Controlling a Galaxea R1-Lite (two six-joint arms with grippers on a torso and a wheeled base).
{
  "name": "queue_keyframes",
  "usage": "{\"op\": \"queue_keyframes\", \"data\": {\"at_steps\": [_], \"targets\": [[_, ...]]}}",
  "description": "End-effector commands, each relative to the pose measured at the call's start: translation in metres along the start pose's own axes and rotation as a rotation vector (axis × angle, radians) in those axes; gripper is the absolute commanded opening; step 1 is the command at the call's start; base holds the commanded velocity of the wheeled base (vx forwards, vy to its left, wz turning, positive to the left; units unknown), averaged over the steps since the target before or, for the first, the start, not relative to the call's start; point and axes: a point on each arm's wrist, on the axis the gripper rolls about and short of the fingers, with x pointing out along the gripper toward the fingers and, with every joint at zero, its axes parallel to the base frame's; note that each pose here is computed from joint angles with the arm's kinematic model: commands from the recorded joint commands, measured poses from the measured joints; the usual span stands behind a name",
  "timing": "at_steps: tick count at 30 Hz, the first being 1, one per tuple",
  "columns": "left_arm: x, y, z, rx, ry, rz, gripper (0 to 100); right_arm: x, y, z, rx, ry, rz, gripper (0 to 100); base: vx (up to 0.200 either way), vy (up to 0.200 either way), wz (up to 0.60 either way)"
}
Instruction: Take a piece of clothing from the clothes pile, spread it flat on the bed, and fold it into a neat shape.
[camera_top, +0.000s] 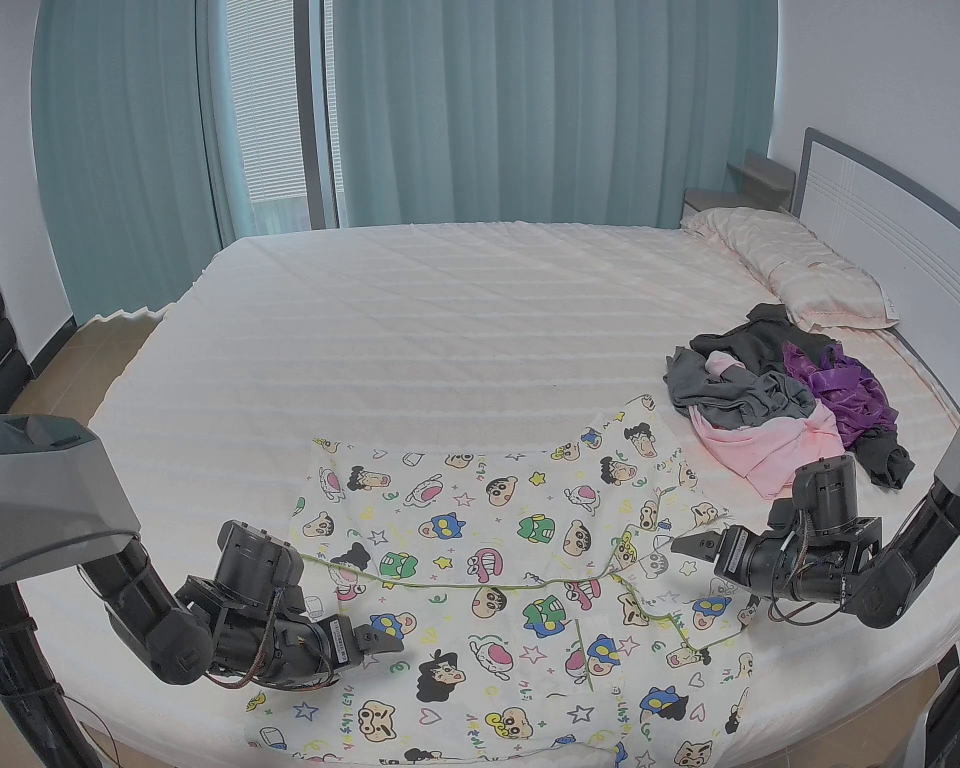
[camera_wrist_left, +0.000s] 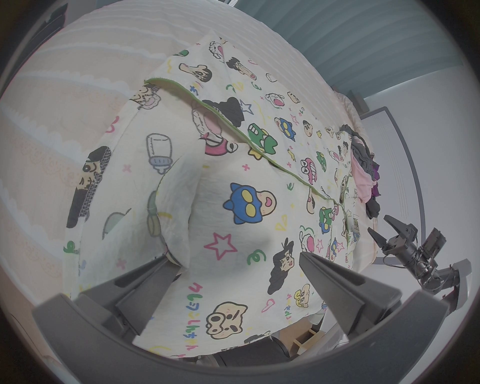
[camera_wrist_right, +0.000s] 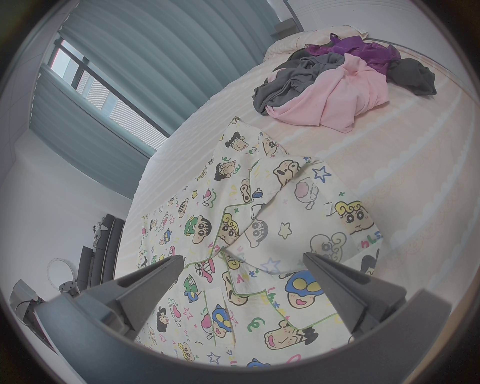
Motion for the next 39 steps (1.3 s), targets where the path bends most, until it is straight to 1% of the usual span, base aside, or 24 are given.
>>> {"op": "queue_keyframes", "data": {"at_steps": [1,12,23,29,33,35,39], "targets": [[0.002,0.001,-0.002,0.0,0.011,0.006,100,0.0,0.0,0.0,0.0,0.0,0.001,100,0.0,0.0,0.0],[0.0,-0.004,-0.014,0.004,0.037,-0.003,100,-0.001,0.0,0.0,0.0,-0.003,0.002,100,0.0,0.0,0.0],[-0.004,-0.009,-0.032,0.041,0.081,-0.01,100,-0.001,0.001,0.001,-0.001,-0.005,0.003,100,0.0,0.0,0.0],[-0.01,-0.013,-0.032,0.051,0.065,-0.03,100,-0.001,0.0,0.0,0.0,-0.003,0.002,100,0.0,0.0,0.0],[-0.014,-0.019,-0.03,0.008,0.03,-0.04,100,-0.002,0.001,0.001,-0.001,-0.008,0.006,100,0.0,0.0,0.0],[-0.015,-0.02,-0.031,0.004,0.03,-0.039,100,-0.003,0.001,0.001,-0.001,-0.008,0.006,100,0.0,0.0,0.0],[-0.03,-0.021,-0.034,-0.076,-0.013,-0.046,100,-0.003,0.002,0.001,0.0,-0.011,0.008,100,0.0,0.0,0.0]]}}
